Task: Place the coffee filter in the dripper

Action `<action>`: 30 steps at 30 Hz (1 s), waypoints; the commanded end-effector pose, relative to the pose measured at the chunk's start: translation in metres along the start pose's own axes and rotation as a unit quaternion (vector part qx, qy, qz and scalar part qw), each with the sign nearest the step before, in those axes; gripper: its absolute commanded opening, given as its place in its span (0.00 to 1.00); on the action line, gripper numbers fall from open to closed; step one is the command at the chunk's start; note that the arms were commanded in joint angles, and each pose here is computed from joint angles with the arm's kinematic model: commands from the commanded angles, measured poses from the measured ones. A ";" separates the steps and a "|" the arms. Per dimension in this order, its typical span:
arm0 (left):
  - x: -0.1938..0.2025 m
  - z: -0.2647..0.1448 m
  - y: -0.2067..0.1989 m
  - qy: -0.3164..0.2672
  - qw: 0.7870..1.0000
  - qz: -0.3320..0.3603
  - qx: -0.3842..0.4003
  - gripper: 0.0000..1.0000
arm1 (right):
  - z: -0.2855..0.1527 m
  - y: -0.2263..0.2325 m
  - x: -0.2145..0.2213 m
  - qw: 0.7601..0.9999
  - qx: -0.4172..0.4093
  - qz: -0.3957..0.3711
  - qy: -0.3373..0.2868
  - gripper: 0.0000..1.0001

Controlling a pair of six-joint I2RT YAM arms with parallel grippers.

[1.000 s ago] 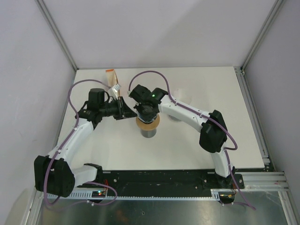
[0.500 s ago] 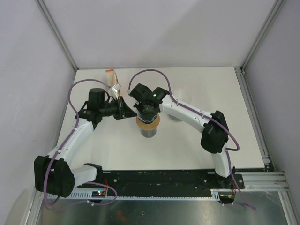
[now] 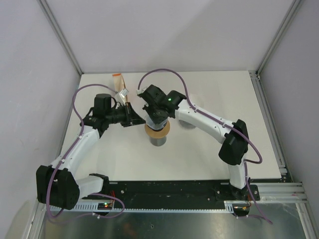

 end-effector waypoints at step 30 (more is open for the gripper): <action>-0.022 -0.022 -0.027 -0.053 0.996 0.066 0.005 0.51 | -0.071 -0.020 -0.006 0.992 0.003 0.034 -0.124 0.00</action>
Point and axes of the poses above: each gripper's point midway between its finger pads, its own z axis out along the fingers, its own y axis along the line the jaws close on, x = y × z, the point moved 8 cm from there along -z, back along the fingers, and after that the axes turned 13 degrees about -z, right-handed, at the moved point
